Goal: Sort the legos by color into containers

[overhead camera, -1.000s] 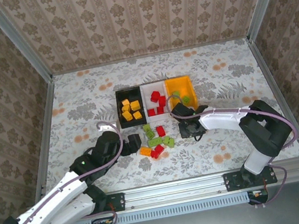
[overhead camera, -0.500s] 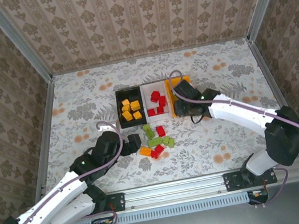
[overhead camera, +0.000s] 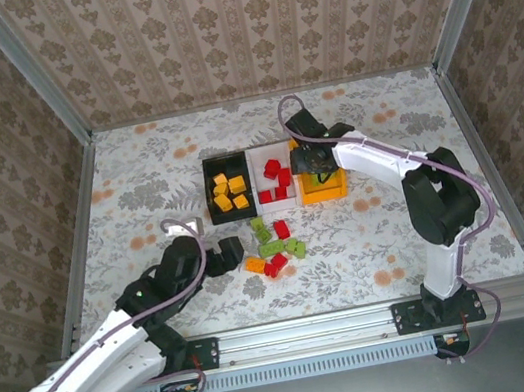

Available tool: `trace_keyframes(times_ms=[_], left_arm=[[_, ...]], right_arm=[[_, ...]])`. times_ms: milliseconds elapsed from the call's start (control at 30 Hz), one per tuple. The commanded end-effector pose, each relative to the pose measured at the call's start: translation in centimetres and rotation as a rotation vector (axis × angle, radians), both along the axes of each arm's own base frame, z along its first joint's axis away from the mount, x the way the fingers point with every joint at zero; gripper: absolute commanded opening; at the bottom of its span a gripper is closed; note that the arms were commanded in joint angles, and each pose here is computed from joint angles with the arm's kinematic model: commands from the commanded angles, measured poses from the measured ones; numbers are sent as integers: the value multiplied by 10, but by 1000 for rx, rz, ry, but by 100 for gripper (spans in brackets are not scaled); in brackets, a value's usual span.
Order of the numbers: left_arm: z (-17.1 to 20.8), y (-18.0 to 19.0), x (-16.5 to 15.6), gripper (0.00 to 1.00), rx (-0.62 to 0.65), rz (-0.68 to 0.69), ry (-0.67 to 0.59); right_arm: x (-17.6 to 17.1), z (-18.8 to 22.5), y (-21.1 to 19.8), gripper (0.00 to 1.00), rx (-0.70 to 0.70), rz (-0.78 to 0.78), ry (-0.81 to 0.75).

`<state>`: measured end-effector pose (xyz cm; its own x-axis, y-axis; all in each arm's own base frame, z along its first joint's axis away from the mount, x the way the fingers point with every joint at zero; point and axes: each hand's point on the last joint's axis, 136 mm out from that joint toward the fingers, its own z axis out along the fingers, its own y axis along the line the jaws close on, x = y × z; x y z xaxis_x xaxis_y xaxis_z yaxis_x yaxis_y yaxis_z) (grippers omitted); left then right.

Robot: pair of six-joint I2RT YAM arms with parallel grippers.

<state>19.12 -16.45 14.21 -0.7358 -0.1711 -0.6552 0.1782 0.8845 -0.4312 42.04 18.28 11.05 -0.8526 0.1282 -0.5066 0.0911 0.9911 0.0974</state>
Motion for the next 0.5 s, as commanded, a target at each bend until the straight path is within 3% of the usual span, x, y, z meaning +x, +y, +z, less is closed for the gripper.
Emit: trace_keyframes(times_ms=[0, 133, 167, 200, 467], left_arm=[[-7, 6, -3, 100, 3, 22, 25], [-6, 6, -2, 100, 6, 19, 16], [-6, 6, -2, 100, 6, 23, 14], [-7, 6, -2, 100, 6, 20, 14], [-8, 6, 0, 100, 3, 20, 10]], right_arm=[[-7, 31, 2, 64, 33, 9, -52], [-45, 29, 13, 68, 102, 52, -30], [-57, 26, 16, 78, 111, 67, -16], [-69, 22, 19, 81, 113, 82, -6], [-165, -30, 54, 75, 125, 244, 114]])
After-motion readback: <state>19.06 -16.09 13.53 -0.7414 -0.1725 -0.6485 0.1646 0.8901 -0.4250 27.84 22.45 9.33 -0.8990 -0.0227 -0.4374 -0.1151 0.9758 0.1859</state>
